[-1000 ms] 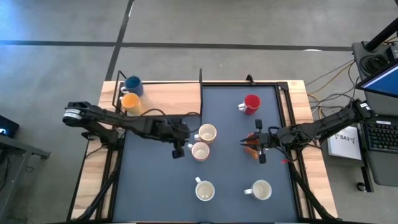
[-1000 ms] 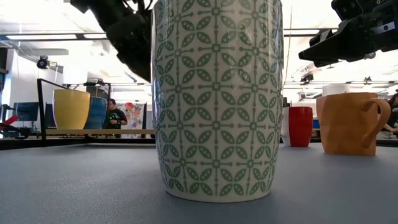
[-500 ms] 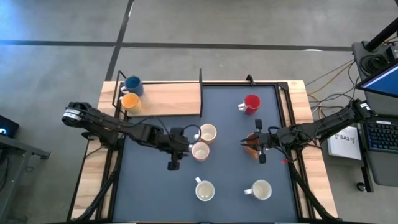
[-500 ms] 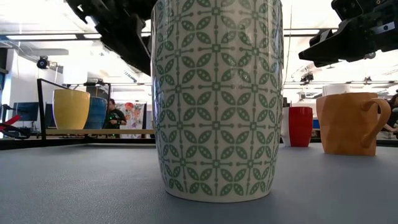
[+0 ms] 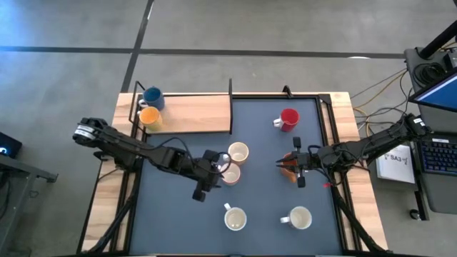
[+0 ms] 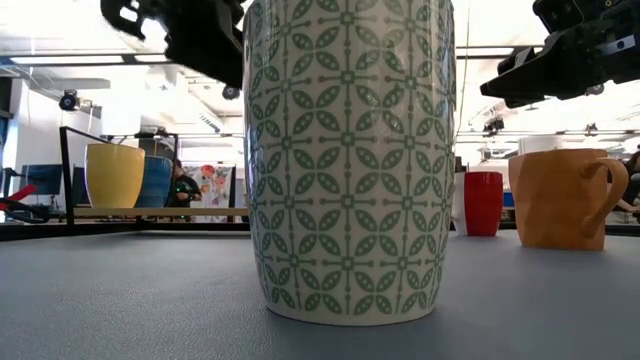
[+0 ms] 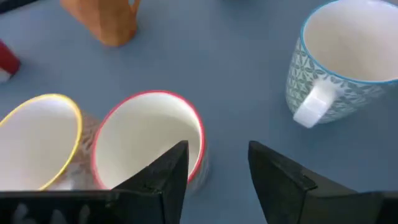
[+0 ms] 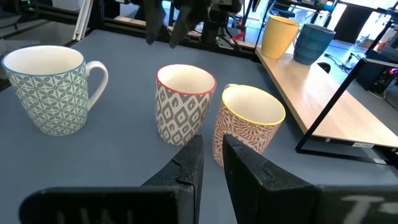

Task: Place coffee mugs
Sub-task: Put the gray patterned mug on the shelf

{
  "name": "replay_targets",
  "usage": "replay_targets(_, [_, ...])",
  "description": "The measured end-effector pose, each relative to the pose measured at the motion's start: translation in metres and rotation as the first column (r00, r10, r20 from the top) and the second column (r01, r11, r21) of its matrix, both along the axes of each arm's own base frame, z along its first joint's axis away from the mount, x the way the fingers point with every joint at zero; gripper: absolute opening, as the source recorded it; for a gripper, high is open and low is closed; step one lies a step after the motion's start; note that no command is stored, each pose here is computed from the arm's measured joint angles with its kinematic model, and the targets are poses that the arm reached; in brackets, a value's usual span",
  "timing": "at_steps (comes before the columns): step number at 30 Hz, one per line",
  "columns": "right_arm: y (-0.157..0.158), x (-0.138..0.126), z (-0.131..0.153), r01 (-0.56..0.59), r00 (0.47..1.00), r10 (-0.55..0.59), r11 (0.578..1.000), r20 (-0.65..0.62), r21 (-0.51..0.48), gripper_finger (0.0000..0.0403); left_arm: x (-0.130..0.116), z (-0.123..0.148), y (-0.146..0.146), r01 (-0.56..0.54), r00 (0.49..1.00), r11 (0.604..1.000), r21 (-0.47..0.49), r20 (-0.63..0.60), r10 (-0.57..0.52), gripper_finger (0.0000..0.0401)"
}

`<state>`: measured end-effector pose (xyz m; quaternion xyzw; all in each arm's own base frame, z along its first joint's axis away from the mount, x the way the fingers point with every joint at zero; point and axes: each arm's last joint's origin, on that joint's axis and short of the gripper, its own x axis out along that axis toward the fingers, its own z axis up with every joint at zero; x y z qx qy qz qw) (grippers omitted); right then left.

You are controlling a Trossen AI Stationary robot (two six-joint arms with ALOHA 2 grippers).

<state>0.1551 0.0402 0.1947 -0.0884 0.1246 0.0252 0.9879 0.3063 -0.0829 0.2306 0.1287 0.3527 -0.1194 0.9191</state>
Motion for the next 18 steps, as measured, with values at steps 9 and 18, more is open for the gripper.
replay_targets(9, [0.0,0.0,0.0,0.0,1.0,0.0,1.0,0.001,0.0,0.005,0.011,-0.021,0.0,0.014,0.999,0.998,0.063,-0.033,-0.012,0.0128])
replay_targets(18, [0.0,0.0,0.0,0.0,1.0,0.0,1.0,0.001,0.0,0.005,0.02,-0.036,0.003,0.002,0.998,0.998,0.071,-0.055,0.002,0.0102])
